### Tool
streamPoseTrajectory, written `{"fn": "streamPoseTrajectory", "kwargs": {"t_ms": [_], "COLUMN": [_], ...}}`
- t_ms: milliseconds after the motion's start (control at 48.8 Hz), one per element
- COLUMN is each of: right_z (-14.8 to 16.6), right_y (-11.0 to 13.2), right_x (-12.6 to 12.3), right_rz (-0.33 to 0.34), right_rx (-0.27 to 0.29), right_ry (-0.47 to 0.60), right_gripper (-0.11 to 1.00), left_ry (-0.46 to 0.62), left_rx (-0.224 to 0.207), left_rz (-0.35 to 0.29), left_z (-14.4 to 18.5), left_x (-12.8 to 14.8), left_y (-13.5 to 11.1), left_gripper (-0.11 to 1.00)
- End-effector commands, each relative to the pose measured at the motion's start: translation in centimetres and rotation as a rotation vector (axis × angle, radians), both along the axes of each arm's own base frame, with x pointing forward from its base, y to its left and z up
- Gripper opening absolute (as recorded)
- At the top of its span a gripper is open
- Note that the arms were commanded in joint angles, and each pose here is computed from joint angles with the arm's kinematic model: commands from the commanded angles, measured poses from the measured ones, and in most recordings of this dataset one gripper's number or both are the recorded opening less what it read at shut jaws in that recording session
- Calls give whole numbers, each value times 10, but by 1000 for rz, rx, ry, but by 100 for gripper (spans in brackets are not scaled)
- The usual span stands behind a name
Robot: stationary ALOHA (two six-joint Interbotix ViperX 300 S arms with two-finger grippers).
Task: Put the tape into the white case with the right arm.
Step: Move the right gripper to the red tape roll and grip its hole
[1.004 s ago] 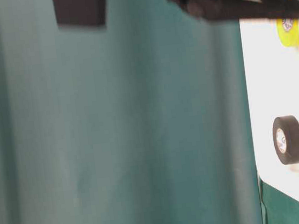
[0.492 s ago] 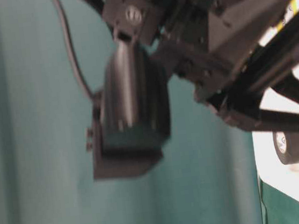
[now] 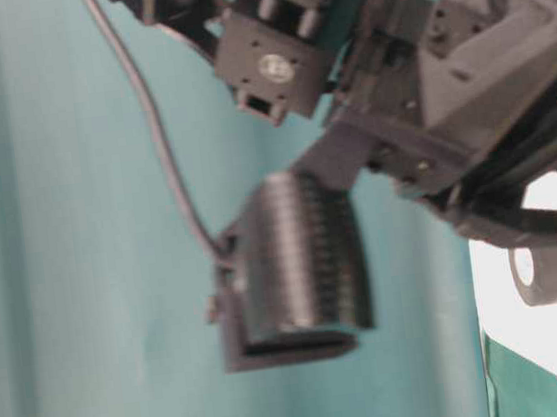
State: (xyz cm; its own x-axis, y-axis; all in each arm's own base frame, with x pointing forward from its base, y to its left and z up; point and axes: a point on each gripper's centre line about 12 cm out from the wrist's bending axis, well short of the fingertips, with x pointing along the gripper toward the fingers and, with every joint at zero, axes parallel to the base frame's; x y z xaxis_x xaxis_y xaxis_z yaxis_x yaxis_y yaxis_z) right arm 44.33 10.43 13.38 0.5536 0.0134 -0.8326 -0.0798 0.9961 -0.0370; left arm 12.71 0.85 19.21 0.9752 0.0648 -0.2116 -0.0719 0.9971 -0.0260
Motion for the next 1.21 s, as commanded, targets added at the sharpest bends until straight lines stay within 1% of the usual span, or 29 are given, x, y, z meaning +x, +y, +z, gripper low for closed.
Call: {"fn": "streamPoseTrajectory", "kwargs": {"t_ms": [0,143,287,451,656,963,1004,1045,1127,1189], "right_z": [10,2,-12,-19,-23,-19,-19,-18,-17,-17], "right_y": [7,10,10,10,8,7,7,7,7,7], "right_x": [4,3,3,4,5,9,9,10,11,10], "right_rz": [-3,-28,-43,-45,-49,-54,-56,-55,-58,-57], "right_rx": [27,57,57,59,58,61,62,62,60,56], "right_ry": [-23,2,30,38,43,32,32,29,30,35], "right_gripper": [63,63,63,63,63,61,58,52,30,16], "left_ry": [-11,-11,-11,-11,-12,-11,-11,-12,-11,-12], "left_rx": [1,-1,2,1,1,1,1,2,1,1], "left_rz": [2,2,2,2,3,2,2,2,2,3], "left_z": [4,4,3,3,4,3,3,4,3,4], "left_x": [1,1,1,1,1,1,1,1,1,1], "left_y": [0,0,0,0,1,0,0,0,0,1], "left_gripper": [0,0,0,0,0,0,0,0,0,0]}}
